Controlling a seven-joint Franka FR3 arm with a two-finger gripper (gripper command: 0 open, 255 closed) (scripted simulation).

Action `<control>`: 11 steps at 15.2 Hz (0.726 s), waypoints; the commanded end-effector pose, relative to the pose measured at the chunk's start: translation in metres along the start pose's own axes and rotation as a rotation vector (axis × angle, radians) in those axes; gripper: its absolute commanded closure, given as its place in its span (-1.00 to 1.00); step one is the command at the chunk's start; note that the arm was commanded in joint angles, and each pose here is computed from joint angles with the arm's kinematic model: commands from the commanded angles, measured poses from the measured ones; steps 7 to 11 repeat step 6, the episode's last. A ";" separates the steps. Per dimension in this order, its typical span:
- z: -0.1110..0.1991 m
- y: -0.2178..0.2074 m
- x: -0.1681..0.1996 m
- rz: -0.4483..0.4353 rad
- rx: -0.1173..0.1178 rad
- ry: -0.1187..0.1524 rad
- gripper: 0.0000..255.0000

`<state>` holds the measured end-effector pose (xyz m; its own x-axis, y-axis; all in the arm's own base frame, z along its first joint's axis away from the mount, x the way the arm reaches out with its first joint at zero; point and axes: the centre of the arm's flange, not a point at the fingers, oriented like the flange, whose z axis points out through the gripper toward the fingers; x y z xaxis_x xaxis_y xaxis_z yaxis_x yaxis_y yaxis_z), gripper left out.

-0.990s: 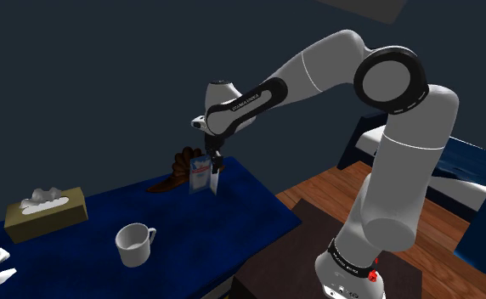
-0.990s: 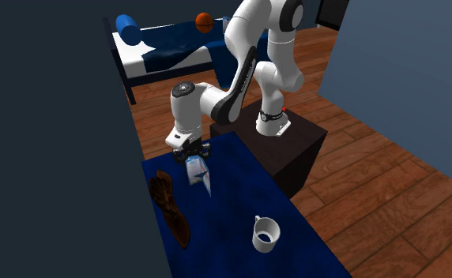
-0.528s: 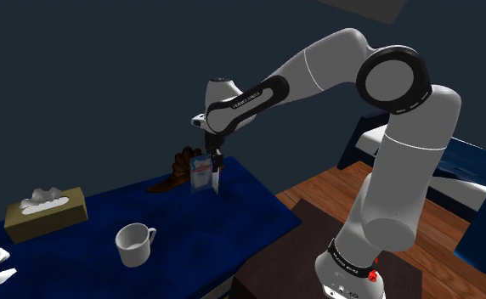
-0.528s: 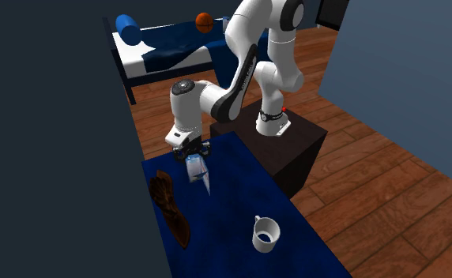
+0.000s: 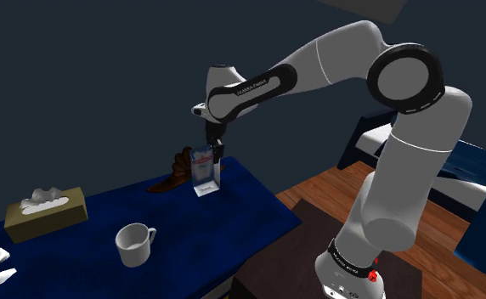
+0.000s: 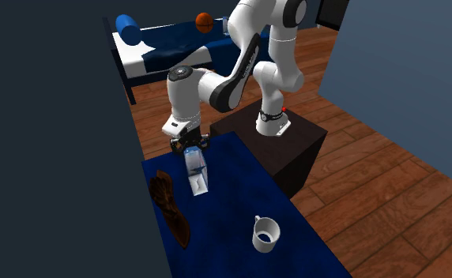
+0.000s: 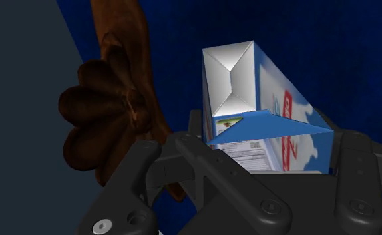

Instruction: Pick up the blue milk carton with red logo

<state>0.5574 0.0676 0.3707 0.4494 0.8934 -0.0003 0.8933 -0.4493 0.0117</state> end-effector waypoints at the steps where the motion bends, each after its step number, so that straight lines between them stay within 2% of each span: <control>1: -0.012 -0.001 0.000 0.000 -0.001 0.001 1.00; 4: -0.028 0.000 0.000 0.000 -0.001 0.001 1.00; 11: -0.028 0.000 0.000 0.000 -0.001 0.001 1.00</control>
